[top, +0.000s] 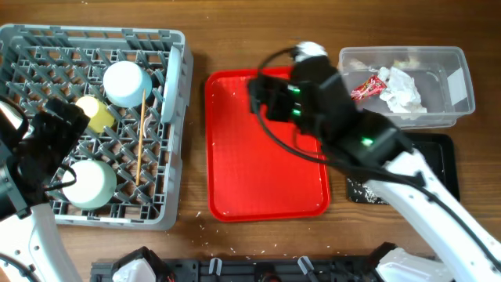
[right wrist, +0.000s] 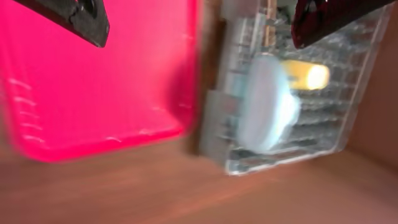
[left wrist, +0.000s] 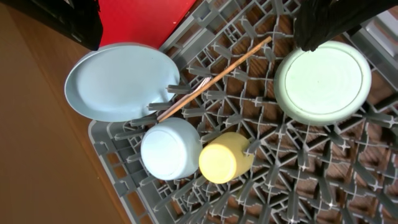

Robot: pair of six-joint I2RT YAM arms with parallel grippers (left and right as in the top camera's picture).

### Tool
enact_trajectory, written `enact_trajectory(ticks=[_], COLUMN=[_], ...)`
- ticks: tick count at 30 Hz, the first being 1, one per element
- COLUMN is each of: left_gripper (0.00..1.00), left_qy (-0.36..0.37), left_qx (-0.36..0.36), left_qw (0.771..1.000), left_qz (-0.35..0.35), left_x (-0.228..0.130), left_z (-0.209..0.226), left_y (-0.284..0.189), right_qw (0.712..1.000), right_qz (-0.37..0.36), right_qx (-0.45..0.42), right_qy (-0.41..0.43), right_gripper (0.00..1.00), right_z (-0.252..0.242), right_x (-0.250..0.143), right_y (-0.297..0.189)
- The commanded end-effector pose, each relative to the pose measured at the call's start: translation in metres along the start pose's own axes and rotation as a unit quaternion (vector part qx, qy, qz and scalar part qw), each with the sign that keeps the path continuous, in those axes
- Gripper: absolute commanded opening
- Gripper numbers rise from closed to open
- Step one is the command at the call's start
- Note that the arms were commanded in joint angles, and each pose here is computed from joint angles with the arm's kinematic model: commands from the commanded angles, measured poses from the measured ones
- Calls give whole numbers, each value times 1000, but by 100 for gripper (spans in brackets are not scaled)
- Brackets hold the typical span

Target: Sort waste into correct bins and load items into the dishwasher rack

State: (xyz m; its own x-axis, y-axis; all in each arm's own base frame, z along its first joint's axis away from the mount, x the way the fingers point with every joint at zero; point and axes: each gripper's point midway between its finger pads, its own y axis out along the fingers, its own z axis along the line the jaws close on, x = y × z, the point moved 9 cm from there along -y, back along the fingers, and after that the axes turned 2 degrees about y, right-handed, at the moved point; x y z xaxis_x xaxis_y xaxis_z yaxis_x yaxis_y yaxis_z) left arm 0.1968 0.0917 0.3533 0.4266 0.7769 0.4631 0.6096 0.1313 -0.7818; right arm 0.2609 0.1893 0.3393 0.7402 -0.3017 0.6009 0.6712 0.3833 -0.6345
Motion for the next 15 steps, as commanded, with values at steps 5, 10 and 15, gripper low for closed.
enact_trajectory(ticks=[5,10,15], left_gripper=[100,100,100], left_qy=[-6,-6,-6], left_qx=[-2,-2,-2], left_qw=[1000,1000,1000], left_qz=[-5,-5,-5], left_x=[1,1,1], left_z=[0,0,0], left_y=[-1,-1,-1], right_qw=[969,971,982], right_qz=[0,14,37], right_qx=[-245,-234,-185], right_qy=[-24,-39,-19], right_gripper=[92,100,99], right_z=[-65,-62,-50], right_x=[-55,-81,-83], right_y=[-29,-7,-2])
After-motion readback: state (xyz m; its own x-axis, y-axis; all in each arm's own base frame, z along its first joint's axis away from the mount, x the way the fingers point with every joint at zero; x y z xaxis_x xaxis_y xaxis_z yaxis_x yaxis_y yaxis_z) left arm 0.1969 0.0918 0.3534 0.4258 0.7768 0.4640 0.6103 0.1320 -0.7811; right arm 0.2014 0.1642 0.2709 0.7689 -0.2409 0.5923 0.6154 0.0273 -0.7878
